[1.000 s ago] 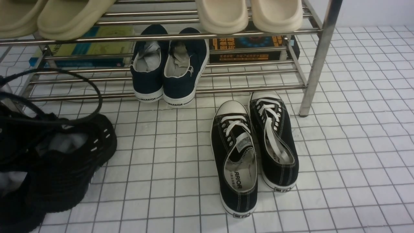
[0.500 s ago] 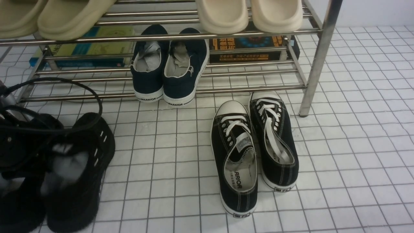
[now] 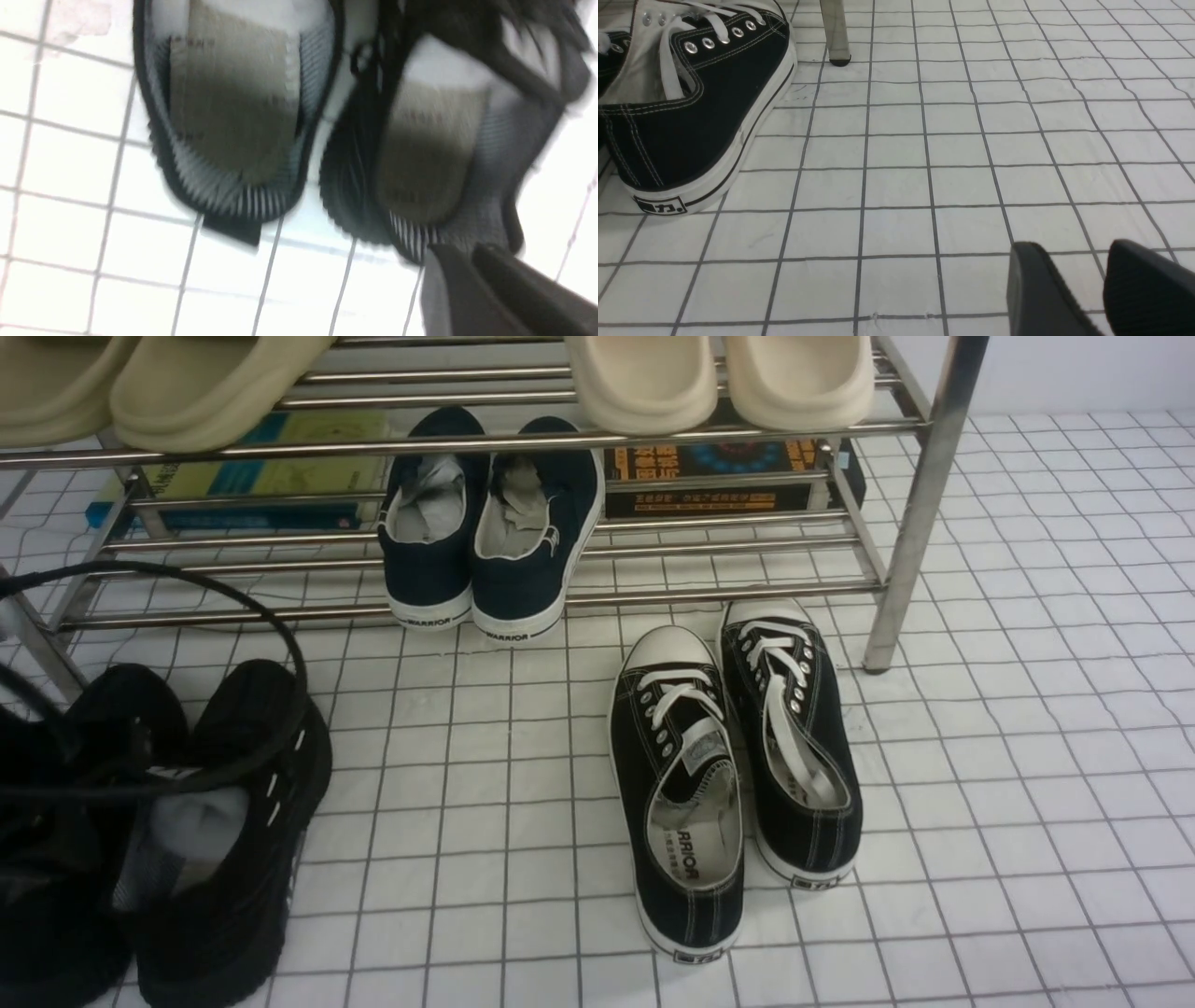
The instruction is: Take the shoes off the shelf with your hand from the white checkered tablecloth.
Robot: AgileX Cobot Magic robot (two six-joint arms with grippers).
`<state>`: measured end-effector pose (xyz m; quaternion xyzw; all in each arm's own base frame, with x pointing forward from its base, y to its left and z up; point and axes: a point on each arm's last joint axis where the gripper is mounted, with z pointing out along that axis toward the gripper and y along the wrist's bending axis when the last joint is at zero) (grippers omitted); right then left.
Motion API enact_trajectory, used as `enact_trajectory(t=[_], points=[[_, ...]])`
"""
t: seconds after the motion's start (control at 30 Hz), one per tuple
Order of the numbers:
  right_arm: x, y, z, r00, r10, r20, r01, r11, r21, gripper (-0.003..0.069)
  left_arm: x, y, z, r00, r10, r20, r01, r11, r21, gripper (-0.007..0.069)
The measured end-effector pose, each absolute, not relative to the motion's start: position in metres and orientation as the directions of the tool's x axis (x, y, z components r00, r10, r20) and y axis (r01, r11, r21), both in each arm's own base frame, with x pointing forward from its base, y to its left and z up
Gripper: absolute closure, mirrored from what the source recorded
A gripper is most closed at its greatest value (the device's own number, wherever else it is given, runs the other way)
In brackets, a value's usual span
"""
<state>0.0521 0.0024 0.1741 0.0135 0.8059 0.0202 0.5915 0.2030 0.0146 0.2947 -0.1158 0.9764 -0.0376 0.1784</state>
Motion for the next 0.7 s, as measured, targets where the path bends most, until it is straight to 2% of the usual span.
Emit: enact_trajectory(t=[0.1,0.2,0.3,0.5,0.7], points=[[0.052,0.002,0.174,-0.3,0.046,-0.953,-0.002,0.999,0.049,0.042,0.179,0.01,0.307,-0.903,-0.186,-0.387,-0.148,0.981,-0.126,0.0617],[0.052,0.002,0.174,-0.3,0.046,-0.953,-0.002,0.999,0.049,0.042,0.151,0.001,0.314,-0.879,-0.15,-0.452,-0.083,0.983,-0.164,0.0624],[0.052,0.002,0.174,-0.3,0.046,-0.953,-0.002,0.999,0.049,0.042,0.117,-0.01,0.304,-0.831,-0.104,-0.547,0.014,0.978,-0.207,0.0624],[0.052,0.002,0.174,-0.3,0.046,-0.953,-0.002,0.999,0.049,0.042,0.079,-0.019,0.277,-0.616,-0.189,-0.765,0.054,0.959,-0.28,0.0624],[0.052,0.002,0.174,-0.3,0.046,-0.953,-0.002,0.999,0.049,0.042,0.065,-0.019,0.263,-0.519,-0.219,-0.826,0.058,0.955,-0.289,0.0622]])
